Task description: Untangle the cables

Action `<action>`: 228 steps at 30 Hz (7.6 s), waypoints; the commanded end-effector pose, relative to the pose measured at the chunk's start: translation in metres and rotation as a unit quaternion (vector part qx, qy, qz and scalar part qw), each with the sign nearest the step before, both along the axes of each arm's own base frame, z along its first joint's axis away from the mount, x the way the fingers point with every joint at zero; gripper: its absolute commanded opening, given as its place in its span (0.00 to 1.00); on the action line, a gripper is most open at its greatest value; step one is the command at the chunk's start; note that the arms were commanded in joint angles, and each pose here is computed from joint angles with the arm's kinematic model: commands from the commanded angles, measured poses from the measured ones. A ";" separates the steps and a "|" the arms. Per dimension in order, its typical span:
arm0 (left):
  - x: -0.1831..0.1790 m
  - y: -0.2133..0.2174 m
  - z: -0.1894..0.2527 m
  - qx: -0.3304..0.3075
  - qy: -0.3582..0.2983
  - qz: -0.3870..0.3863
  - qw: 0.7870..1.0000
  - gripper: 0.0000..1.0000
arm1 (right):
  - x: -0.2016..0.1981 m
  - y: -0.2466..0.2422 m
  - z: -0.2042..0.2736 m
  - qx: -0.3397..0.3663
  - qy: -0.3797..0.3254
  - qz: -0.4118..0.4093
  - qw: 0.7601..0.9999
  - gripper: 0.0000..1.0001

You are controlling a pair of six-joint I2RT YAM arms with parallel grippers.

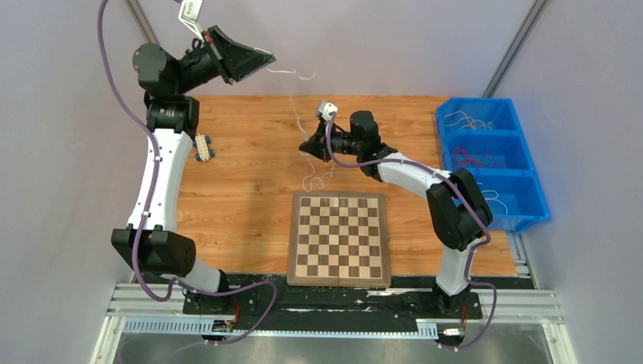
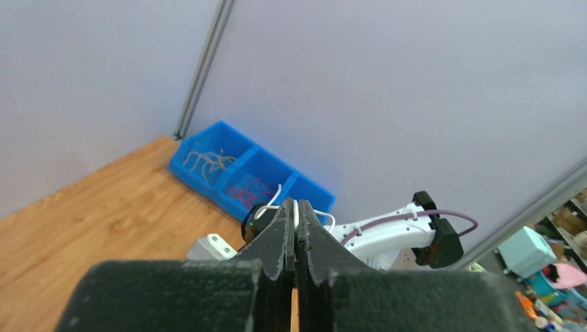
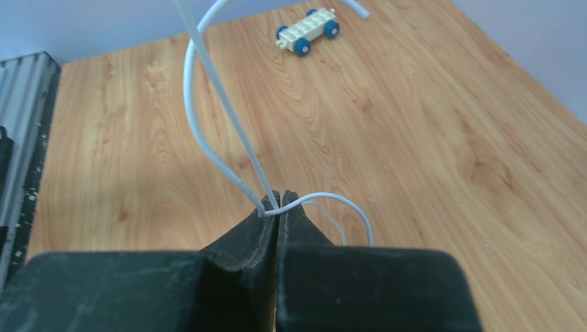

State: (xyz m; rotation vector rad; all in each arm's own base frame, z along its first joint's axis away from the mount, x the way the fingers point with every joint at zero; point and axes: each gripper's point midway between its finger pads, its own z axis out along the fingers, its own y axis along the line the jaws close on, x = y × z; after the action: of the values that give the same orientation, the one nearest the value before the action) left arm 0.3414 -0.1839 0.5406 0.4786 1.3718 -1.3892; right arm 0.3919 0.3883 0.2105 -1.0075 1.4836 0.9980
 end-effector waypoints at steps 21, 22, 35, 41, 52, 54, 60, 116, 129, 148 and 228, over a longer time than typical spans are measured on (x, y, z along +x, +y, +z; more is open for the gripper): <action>-0.051 0.055 0.158 -0.034 -0.285 0.161 0.944 0.00 | 0.007 -0.145 -0.131 -0.210 0.098 -0.071 0.970 0.00; -0.049 0.060 0.160 -0.030 -0.290 0.179 0.940 0.00 | 0.010 -0.151 -0.129 -0.211 0.098 -0.080 0.969 0.00; 0.007 0.105 0.096 -0.002 -0.185 0.292 0.939 0.00 | 0.027 -0.199 -0.052 -0.167 0.072 -0.125 0.975 0.00; 0.024 0.100 0.019 0.023 -0.093 0.259 0.961 0.00 | 0.019 -0.176 -0.043 -0.150 0.091 -0.069 0.982 0.49; 0.031 0.098 -0.051 0.048 0.001 0.242 0.969 0.00 | 0.023 -0.123 -0.114 -0.300 0.074 -0.015 0.951 1.00; 0.031 0.097 -0.055 0.050 0.005 0.242 0.969 0.00 | 0.029 -0.121 -0.128 -0.322 0.075 -0.017 0.944 1.00; 0.031 0.098 -0.063 0.053 0.013 0.241 0.969 0.00 | 0.041 -0.123 -0.164 -0.392 0.067 -0.030 0.917 0.99; -0.003 -0.010 -0.160 0.162 -0.008 0.034 0.986 0.00 | -0.037 -0.428 0.073 -0.270 0.007 -0.274 0.923 0.82; -0.050 -0.054 -0.082 0.062 -0.027 -0.105 0.992 0.00 | -0.074 -0.121 0.178 -0.015 -0.134 0.000 0.991 0.95; -0.031 -0.034 -0.139 0.089 -0.009 -0.050 0.995 0.00 | -0.080 -0.064 0.187 0.047 -0.114 0.026 0.992 0.00; -0.012 -0.043 -0.256 0.317 0.135 0.001 0.939 1.00 | -0.070 -0.497 0.066 -0.294 0.000 -0.317 0.902 0.79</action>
State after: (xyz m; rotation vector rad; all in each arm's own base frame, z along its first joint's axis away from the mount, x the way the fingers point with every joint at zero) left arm 0.3260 -0.2382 0.2703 0.7445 2.0595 -0.9790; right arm 0.3139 -0.1606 0.2195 -0.7991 2.1583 -0.0335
